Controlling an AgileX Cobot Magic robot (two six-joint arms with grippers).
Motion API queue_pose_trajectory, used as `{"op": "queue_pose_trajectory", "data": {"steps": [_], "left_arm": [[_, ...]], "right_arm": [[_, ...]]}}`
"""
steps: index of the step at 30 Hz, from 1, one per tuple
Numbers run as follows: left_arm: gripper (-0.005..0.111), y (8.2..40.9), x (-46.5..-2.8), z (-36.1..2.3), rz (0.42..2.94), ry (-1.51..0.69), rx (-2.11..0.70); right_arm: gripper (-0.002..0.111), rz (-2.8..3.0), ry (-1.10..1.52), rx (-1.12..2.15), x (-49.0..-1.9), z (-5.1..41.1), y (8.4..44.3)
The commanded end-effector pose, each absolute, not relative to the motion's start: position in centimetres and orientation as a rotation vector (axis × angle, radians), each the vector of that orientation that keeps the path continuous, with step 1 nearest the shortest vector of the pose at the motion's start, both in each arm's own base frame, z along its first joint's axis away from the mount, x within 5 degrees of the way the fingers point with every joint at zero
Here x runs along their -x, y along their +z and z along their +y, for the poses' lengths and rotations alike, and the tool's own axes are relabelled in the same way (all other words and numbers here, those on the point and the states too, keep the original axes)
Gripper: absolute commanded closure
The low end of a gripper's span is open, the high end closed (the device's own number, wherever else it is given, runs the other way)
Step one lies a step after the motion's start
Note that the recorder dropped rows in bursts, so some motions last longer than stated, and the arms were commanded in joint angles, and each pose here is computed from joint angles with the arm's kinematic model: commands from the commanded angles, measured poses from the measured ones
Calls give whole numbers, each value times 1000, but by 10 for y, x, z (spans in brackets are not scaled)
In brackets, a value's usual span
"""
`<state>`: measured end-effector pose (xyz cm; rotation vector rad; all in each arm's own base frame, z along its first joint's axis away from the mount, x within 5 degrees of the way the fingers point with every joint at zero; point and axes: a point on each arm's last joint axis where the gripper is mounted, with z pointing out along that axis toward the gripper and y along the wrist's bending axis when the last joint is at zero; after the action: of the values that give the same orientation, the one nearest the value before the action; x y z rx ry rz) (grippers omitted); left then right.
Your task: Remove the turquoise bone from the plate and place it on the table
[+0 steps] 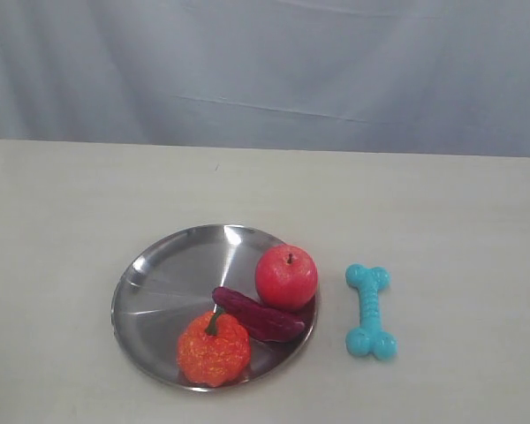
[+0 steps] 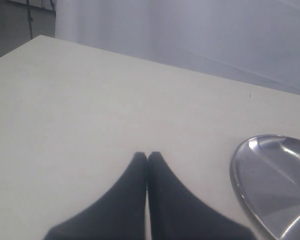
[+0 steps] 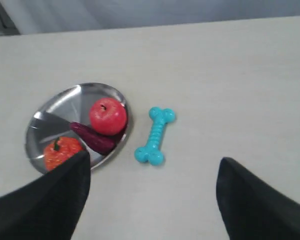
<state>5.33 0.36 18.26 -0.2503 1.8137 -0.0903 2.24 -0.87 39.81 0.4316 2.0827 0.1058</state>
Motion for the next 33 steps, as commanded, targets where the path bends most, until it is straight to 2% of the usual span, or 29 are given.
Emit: {"op": "queue_pose_trajectory", "data": {"steps": [1,4,13,24,33], "left_arm": [[107,182,-53,3,1810,-95,247],[107,182,-53,3,1810,-95,247],[107,182,-53,3,1810,-95,247],[107,182,-53,3,1810,-95,247],[107,182,-53,3,1810,-95,247]], "right_arm": [[42,1969,217,-378,16,-1,398],[49,1904,260,-357,35,2,396],[108,1836,268,-344,54,2,393],[109,1796,348,-311,68,8,390],[109,1599,76,-258,59,-9,401]]}}
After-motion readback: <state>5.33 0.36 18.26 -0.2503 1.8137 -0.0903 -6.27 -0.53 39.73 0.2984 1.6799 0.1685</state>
